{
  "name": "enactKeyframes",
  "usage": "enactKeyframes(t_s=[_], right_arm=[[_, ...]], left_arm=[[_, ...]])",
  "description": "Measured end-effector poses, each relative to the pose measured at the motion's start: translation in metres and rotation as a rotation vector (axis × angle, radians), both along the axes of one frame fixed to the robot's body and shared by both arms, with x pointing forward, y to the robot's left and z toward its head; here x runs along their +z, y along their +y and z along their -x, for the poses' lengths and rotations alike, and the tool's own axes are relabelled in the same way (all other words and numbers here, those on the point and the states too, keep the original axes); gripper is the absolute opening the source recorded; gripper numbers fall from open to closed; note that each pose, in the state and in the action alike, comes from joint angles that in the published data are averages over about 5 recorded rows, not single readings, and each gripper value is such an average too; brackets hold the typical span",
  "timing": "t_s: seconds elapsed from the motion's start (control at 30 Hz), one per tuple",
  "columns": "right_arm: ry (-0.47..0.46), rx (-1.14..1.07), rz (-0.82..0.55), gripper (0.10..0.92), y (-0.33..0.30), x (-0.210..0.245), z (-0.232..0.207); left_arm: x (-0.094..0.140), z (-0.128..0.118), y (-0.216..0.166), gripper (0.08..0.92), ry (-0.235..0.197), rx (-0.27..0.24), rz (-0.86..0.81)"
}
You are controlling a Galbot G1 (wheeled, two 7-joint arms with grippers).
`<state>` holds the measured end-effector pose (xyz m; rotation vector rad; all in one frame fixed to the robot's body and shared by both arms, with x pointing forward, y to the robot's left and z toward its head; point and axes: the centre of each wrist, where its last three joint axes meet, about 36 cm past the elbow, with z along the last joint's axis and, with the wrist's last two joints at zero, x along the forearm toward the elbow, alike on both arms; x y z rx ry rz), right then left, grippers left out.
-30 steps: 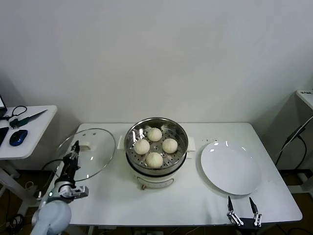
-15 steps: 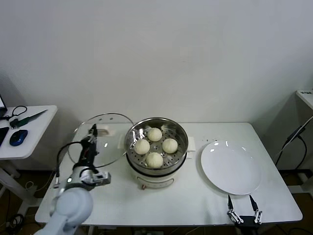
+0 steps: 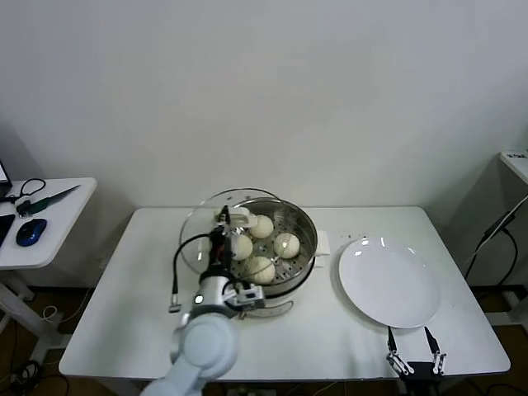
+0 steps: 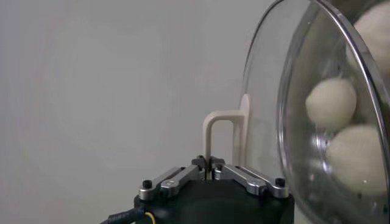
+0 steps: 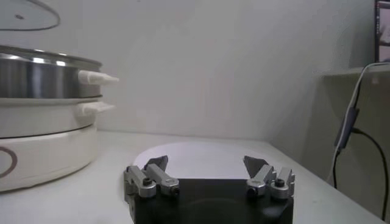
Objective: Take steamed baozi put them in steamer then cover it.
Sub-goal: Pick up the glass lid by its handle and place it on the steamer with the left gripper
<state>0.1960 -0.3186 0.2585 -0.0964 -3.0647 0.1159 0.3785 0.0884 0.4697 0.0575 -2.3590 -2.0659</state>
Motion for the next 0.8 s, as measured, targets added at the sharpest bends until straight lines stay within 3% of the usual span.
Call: enactKeyframes(t_s=[0.37,0.8], right_arm=[[-0.008,-0.014,-0.004,0.823,-0.004,0.0,0.003],[-0.02,-0.026,-0.008,0.823,-0.005,-0.002,0.005]], left_arm=[[-0.012,-0.009,-0.065,0.132,0.014,-0.017,0.019],[-0.035,-0.024,-0.08,0.132,0.007,0.01,-0.041]])
